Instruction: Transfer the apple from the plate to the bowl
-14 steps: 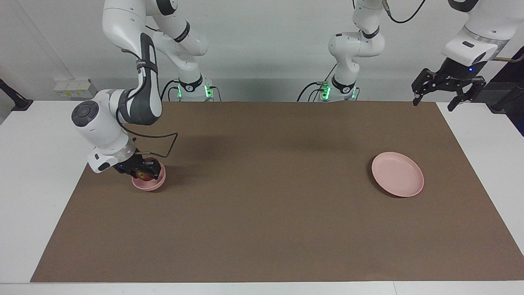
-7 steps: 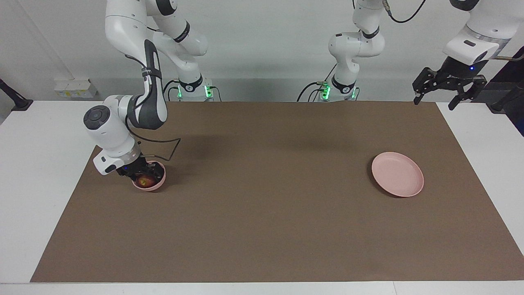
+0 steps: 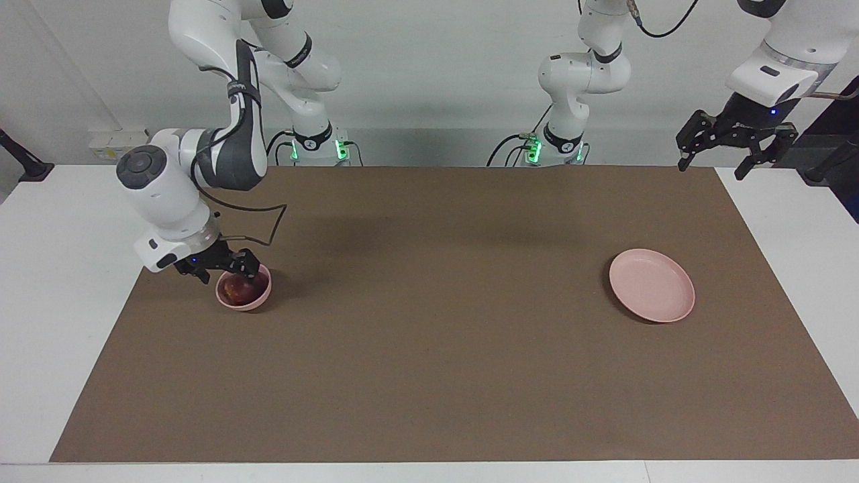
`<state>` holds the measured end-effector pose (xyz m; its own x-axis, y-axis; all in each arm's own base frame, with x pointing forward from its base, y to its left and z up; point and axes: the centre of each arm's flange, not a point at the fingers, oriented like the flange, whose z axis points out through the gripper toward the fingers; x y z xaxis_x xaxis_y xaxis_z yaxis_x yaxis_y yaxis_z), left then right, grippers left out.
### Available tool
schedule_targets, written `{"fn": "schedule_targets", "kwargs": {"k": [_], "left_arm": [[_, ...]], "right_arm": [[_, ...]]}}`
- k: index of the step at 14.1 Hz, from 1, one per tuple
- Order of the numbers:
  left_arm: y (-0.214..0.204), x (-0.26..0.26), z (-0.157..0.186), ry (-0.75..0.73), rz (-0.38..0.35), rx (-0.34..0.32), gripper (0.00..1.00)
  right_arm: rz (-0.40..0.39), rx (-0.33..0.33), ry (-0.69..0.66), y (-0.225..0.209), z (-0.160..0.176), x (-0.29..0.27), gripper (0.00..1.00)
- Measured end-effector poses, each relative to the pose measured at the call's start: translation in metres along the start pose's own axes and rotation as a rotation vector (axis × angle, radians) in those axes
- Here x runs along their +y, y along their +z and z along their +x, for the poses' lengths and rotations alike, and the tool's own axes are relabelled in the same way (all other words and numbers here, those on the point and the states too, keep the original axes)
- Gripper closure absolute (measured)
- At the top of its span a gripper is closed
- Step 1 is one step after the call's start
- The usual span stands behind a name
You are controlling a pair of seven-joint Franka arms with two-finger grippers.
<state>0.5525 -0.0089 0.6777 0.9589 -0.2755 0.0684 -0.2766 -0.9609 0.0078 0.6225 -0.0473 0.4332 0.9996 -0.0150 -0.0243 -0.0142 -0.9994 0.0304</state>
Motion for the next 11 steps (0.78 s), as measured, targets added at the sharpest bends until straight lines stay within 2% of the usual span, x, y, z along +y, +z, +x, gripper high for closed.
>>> {"fn": "schedule_targets", "kwargs": {"k": [5, 8, 11], "left_arm": [[0.0, 0.0, 0.0, 0.0, 0.0, -0.001, 0.0], [0.0, 0.0, 0.0, 0.0, 0.0, -0.001, 0.0], [0.0, 0.0, 0.0, 0.0, 0.0, -0.001, 0.0]], "right_arm": [[-0.014, 0.002, 0.012, -0.084, -0.036, -0.024, 0.0], [-0.016, -0.023, 0.047, -0.134, -0.053, -0.024, 0.0], [-0.001, -0.056, 0.061, -0.165, -0.063, -0.024, 0.0]]}}
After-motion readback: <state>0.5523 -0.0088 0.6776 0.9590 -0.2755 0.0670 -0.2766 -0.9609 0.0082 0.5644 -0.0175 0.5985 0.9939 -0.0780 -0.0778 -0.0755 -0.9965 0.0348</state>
